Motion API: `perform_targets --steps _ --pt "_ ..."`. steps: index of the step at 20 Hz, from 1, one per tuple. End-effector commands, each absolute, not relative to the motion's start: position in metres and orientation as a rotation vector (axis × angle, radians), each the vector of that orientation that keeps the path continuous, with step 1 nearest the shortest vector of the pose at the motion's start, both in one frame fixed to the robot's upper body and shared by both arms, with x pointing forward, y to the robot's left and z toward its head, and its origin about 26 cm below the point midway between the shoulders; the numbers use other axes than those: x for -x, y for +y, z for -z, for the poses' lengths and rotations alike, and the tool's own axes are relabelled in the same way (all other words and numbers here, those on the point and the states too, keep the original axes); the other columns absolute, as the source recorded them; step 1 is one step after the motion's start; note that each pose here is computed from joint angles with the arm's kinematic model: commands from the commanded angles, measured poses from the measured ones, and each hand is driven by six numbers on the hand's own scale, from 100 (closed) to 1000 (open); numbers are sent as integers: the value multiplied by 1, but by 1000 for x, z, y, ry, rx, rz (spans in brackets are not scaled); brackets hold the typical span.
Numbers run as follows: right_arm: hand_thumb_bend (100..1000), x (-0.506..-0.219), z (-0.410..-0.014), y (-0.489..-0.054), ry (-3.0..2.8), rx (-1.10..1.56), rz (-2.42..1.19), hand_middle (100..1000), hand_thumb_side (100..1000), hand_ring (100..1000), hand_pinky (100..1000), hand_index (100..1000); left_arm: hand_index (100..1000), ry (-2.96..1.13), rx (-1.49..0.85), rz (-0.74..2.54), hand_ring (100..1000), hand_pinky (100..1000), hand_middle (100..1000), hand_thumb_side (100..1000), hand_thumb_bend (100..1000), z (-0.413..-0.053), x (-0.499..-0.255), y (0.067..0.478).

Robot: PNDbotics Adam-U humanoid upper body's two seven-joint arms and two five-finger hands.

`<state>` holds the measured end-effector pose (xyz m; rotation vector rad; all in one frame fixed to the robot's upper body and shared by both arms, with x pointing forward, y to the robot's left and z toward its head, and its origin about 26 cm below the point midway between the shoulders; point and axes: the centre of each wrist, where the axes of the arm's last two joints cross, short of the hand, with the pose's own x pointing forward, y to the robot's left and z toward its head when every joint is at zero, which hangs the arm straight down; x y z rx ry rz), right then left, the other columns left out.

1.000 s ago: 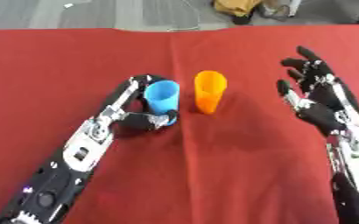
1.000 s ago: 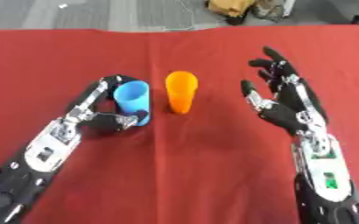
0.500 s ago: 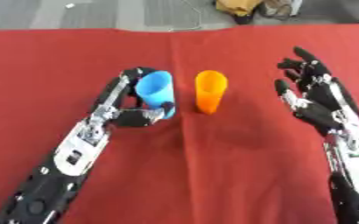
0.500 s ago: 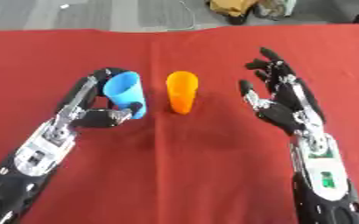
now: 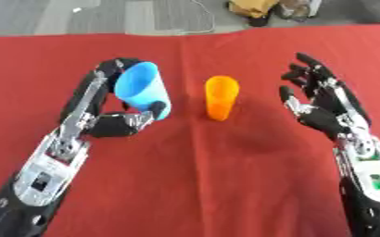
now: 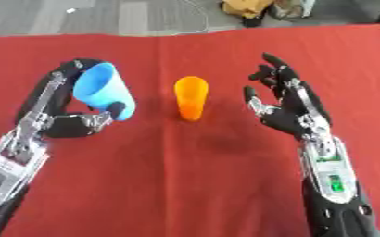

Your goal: Pour the contents of one cup into another cup.

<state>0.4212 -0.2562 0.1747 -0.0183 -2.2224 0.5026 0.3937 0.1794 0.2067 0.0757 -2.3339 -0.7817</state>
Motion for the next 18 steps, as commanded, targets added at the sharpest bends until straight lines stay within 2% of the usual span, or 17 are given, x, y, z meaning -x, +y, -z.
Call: perform_targets --steps 1,18 --pt "259 -428 -185 -262 -2235 95 -589 641 160 1000 955 966 758 -2384 -73 825 255 254 382 100 100 -222 -376 186" --pt "300 -466 -161 -240 -2110 143 -936 637 187 1000 946 967 777 -2298 -114 850 275 278 408 100 100 -197 -322 221"
